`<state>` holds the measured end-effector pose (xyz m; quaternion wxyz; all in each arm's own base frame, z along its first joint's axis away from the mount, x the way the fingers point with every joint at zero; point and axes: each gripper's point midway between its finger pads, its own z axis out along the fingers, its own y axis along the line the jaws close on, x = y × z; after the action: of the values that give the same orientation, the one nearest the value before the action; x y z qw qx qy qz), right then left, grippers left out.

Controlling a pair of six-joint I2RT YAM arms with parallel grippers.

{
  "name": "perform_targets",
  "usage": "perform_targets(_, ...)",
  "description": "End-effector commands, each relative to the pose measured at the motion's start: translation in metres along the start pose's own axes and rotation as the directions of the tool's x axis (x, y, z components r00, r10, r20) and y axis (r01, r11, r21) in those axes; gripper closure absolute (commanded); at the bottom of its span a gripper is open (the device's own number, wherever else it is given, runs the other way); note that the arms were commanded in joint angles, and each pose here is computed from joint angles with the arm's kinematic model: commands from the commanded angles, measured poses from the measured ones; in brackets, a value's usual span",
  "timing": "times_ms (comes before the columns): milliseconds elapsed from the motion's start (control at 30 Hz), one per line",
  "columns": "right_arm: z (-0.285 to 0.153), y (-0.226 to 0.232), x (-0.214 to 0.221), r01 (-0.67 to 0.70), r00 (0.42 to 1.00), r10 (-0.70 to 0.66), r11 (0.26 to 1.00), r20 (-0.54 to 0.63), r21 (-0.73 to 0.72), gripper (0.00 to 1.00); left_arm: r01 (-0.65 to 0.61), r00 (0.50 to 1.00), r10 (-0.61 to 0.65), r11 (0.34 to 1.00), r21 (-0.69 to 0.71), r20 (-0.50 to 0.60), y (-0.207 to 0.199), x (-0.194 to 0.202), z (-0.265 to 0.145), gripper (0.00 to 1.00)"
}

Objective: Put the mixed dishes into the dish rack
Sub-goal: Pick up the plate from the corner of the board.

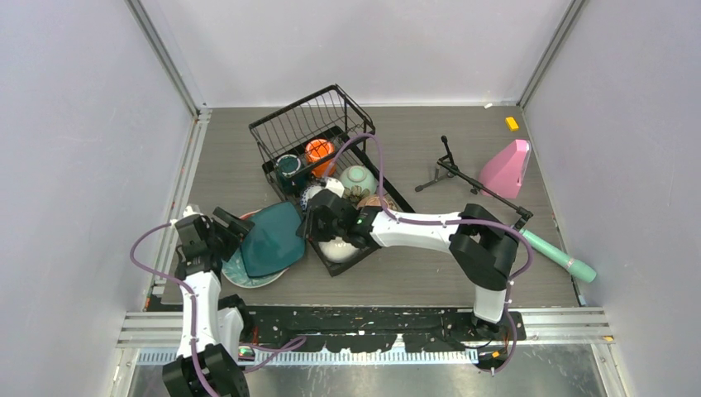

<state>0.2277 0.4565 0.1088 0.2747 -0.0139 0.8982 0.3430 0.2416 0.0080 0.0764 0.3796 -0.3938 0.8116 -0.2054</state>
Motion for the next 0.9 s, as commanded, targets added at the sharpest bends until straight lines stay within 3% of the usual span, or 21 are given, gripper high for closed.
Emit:
perform_targets(0,0.010,0.004,0.011,-0.020,0.999,0.019,0.999,-0.046,-0.031,0.65,0.033,0.993,-0.026,0.998,0.059,-0.112,-0.004,0.027,-0.002,0.30)
perform_targets(233,0.015,0.025,0.013,-0.052,0.997,0.045,0.989,-0.055,-0.140,0.65,0.052,0.991,-0.040,0.994,0.099,-0.124,-0.011,0.030,-0.001,0.35)
perform_targets(433,0.005,0.027,0.003,-0.021,1.000,0.019,0.990,-0.012,-0.141,0.85,0.050,0.992,-0.038,0.993,0.105,-0.118,-0.012,0.029,-0.002,0.34)
perform_targets(733,-0.033,0.017,-0.018,0.140,0.989,-0.138,0.989,0.050,-0.048,0.99,0.013,0.998,-0.009,0.997,0.075,-0.062,-0.017,0.011,-0.009,0.20)
perform_targets(867,-0.052,0.022,-0.026,0.208,0.977,-0.204,0.977,0.063,-0.051,1.00,-0.017,1.000,0.018,0.998,0.054,-0.015,-0.021,-0.004,-0.015,0.15)
